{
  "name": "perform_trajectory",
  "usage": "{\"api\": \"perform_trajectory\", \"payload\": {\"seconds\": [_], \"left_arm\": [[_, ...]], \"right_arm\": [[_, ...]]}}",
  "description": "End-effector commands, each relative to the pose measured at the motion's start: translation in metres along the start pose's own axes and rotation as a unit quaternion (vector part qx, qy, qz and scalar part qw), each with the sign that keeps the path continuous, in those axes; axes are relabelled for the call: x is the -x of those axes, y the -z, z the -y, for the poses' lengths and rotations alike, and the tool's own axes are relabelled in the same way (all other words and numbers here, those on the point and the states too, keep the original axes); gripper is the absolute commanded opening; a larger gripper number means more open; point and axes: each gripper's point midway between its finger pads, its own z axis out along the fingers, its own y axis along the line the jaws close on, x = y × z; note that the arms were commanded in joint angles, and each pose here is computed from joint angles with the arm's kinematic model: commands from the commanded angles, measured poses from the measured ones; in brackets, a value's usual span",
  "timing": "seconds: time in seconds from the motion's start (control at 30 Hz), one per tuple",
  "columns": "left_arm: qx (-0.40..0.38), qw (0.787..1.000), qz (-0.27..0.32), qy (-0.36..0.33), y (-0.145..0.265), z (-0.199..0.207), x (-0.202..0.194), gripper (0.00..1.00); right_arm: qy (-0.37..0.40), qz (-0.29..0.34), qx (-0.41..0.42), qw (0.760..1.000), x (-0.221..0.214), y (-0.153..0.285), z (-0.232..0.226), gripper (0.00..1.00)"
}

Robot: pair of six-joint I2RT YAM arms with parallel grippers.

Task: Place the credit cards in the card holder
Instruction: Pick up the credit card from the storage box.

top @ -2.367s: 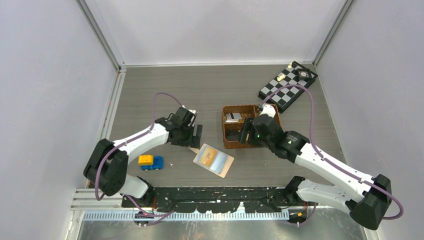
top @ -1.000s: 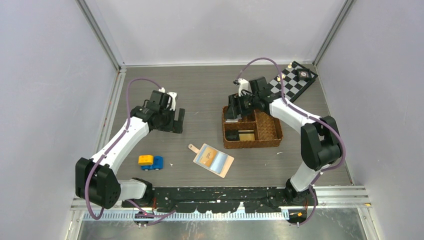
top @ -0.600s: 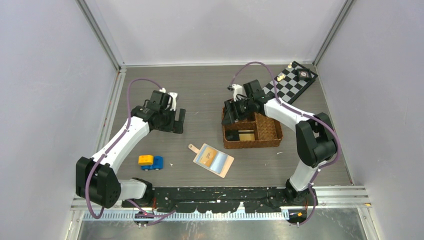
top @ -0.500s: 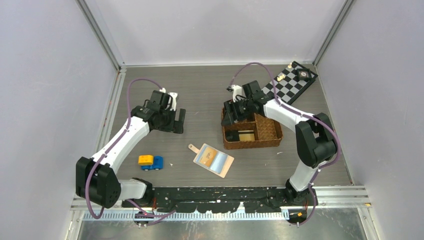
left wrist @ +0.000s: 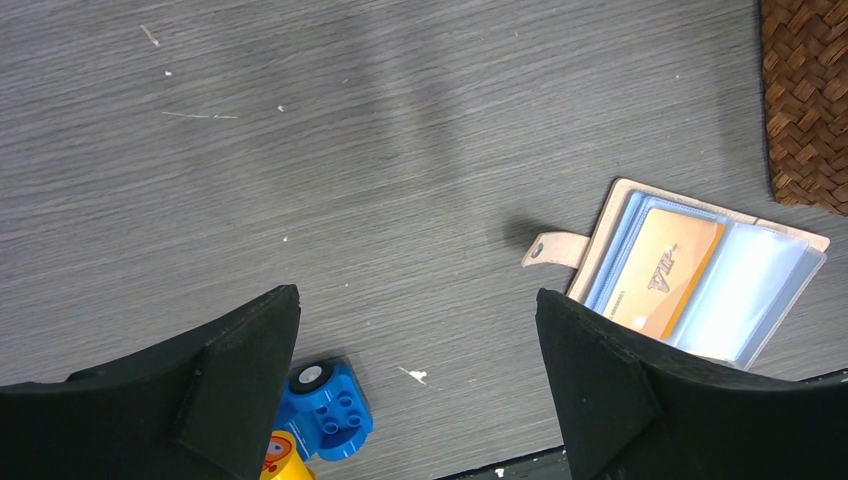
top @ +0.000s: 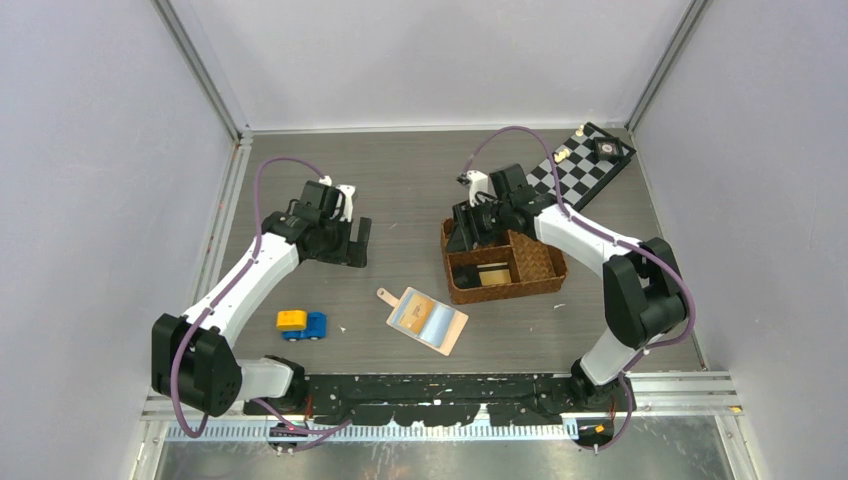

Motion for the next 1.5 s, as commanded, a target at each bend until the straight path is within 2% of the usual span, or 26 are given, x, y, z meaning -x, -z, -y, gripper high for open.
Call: {"api": "perform_trajectory", "payload": {"seconds": [0.0,0.47,0.97,1.27,1.47], "left_arm": [[-0.001,1.0,0.025,-0.002,0.007,-0.001,0.012,0.9],[-0.005,1.0,0.021,-0.002,0.006,0.001,0.01,0.9],[-0.012,1.0,0.021,-0.002,0.007,0.003,0.009,0.9],[-0.009,1.0,0.019,-0.002,0.005,0.002,0.008,0.9],[-0.008,1.0,0.017,-0.002,0.005,0.002,0.008,0.9]], "right_arm": [[0.018,0.03,0.018,0.999,0.016,0.013,-0.019,0.57],[0.017,0.016,-0.011,1.0,0.008,0.007,-0.003,0.54],[0.014,-0.003,-0.029,0.999,-0.003,-0.001,0.009,0.59],[0.013,0.0,-0.035,0.999,-0.007,0.007,0.007,0.45],[0.014,0.004,-0.035,0.999,-0.006,0.009,0.005,0.41]]}}
